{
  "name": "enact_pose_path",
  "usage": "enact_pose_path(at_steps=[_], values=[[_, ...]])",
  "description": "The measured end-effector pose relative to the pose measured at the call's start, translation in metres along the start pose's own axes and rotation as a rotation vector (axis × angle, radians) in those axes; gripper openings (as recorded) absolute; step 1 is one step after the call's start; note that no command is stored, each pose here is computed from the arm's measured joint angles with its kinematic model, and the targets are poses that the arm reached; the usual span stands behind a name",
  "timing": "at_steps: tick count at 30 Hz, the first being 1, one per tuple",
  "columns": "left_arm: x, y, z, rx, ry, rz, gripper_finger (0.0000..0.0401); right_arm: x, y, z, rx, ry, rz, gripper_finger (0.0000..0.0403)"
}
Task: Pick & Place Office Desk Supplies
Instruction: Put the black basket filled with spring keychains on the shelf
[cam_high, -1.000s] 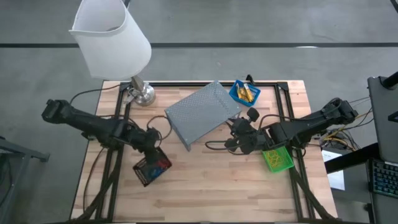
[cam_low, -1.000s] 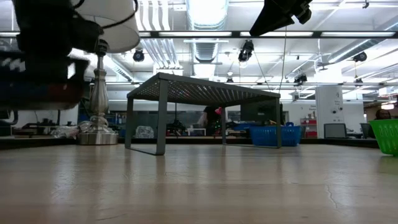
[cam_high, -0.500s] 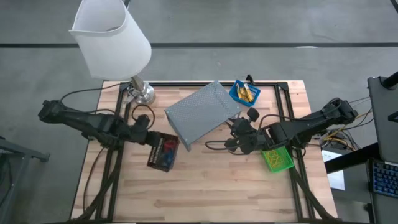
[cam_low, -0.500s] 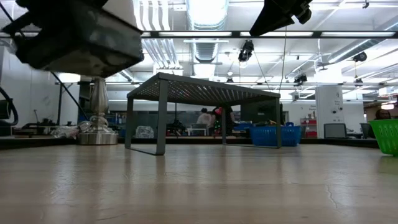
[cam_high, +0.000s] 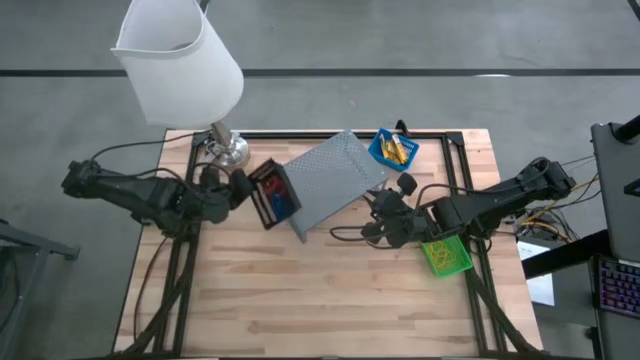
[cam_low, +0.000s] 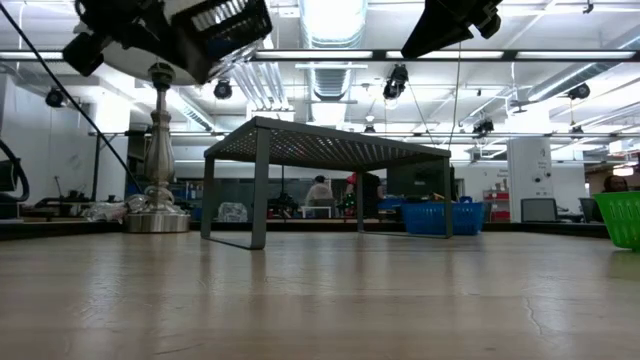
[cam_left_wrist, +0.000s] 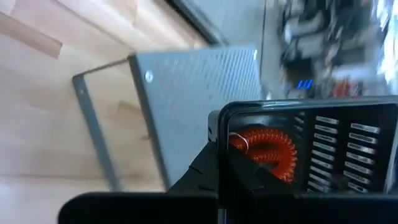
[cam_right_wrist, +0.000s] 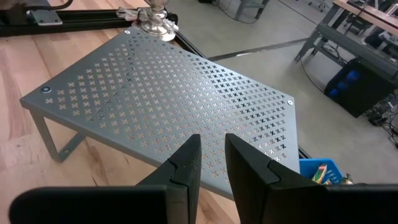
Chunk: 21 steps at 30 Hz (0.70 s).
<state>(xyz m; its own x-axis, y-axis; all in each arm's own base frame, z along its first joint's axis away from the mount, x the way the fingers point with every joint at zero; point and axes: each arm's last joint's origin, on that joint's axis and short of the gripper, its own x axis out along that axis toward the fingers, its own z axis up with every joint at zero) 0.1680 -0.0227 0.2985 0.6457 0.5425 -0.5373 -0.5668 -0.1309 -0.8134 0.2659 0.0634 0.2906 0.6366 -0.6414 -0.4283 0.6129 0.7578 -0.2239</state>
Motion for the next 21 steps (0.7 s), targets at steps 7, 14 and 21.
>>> enact_pose_path(at_steps=[7,14,21], values=[[0.001,-0.010,0.010,-0.103,-0.032,0.010,0.0003,0.000,0.000,0.000,0.000,0.000,0.001,0.0068],[0.006,-0.033,0.020,-0.113,0.072,0.167,0.0003,0.000,0.000,0.000,0.000,0.000,0.000,0.0068],[0.018,-0.060,0.030,-0.075,0.106,0.310,0.0003,0.000,0.000,0.000,0.000,0.000,0.000,0.0068]])
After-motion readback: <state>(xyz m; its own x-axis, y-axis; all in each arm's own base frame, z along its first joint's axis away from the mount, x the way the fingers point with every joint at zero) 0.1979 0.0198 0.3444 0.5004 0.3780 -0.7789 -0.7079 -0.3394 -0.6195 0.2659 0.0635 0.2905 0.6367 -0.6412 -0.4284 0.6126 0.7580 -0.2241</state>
